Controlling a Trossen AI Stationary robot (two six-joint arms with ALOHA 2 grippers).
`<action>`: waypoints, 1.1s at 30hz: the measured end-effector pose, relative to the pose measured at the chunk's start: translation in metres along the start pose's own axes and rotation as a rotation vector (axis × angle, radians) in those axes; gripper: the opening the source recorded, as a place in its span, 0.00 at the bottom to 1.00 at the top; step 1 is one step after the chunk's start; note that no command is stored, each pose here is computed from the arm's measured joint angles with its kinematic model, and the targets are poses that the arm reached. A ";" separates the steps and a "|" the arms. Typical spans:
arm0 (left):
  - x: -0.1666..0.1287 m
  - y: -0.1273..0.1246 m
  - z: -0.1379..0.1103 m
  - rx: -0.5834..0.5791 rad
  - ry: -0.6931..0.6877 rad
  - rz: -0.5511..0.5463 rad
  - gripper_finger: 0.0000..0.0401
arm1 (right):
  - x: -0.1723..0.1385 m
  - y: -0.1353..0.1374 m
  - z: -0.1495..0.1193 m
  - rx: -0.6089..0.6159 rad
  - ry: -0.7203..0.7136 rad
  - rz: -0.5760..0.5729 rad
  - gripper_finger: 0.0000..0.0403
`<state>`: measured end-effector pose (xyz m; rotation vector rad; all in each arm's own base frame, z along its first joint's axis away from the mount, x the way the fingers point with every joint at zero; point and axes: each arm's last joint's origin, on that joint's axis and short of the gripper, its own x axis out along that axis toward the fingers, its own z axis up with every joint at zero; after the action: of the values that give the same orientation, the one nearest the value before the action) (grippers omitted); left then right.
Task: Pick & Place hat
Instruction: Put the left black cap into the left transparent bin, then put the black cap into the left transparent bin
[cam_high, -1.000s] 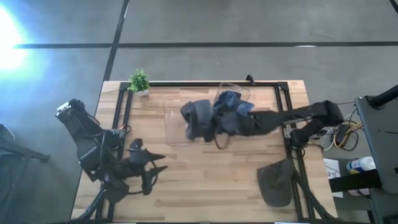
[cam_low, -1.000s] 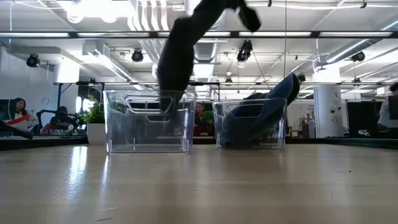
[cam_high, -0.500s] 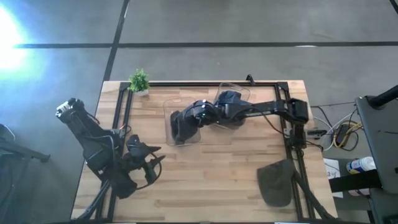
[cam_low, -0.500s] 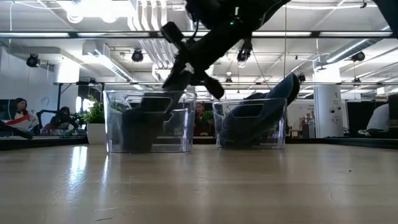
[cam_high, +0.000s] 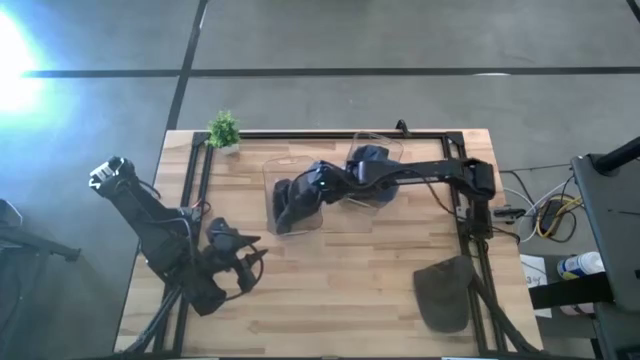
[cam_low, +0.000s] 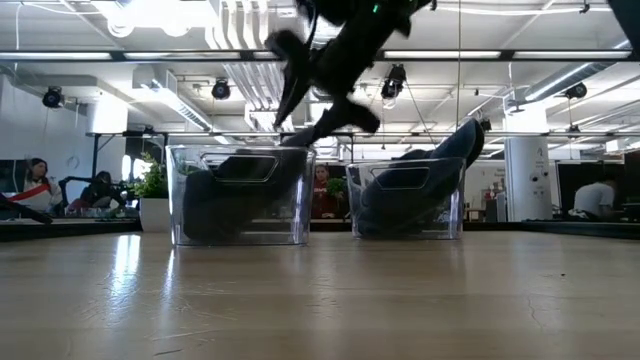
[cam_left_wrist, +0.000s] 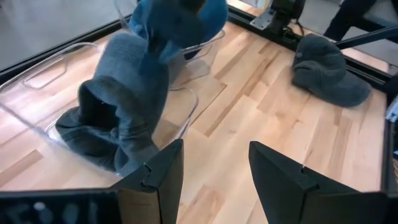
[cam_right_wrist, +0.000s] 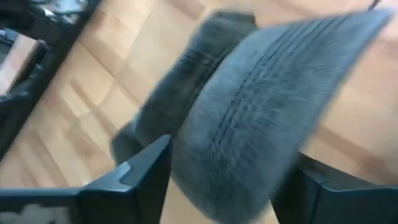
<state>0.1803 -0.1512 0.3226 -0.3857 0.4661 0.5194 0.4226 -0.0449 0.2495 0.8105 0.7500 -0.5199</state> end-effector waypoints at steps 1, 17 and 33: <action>0.000 -0.001 0.001 0.003 -0.003 -0.008 0.44 | -0.011 0.003 0.000 -0.015 -0.012 0.006 0.58; 0.013 -0.028 0.018 0.093 -0.062 -0.182 0.44 | -0.153 0.023 -0.179 0.007 0.181 -0.259 0.64; 0.034 -0.059 0.007 0.122 0.012 -0.349 0.44 | -0.167 -0.029 -0.311 -0.019 0.537 -0.579 0.63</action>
<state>0.2412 -0.1824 0.3246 -0.3441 0.4285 0.1497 0.1760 0.2073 0.2195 0.7151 1.5054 -0.8201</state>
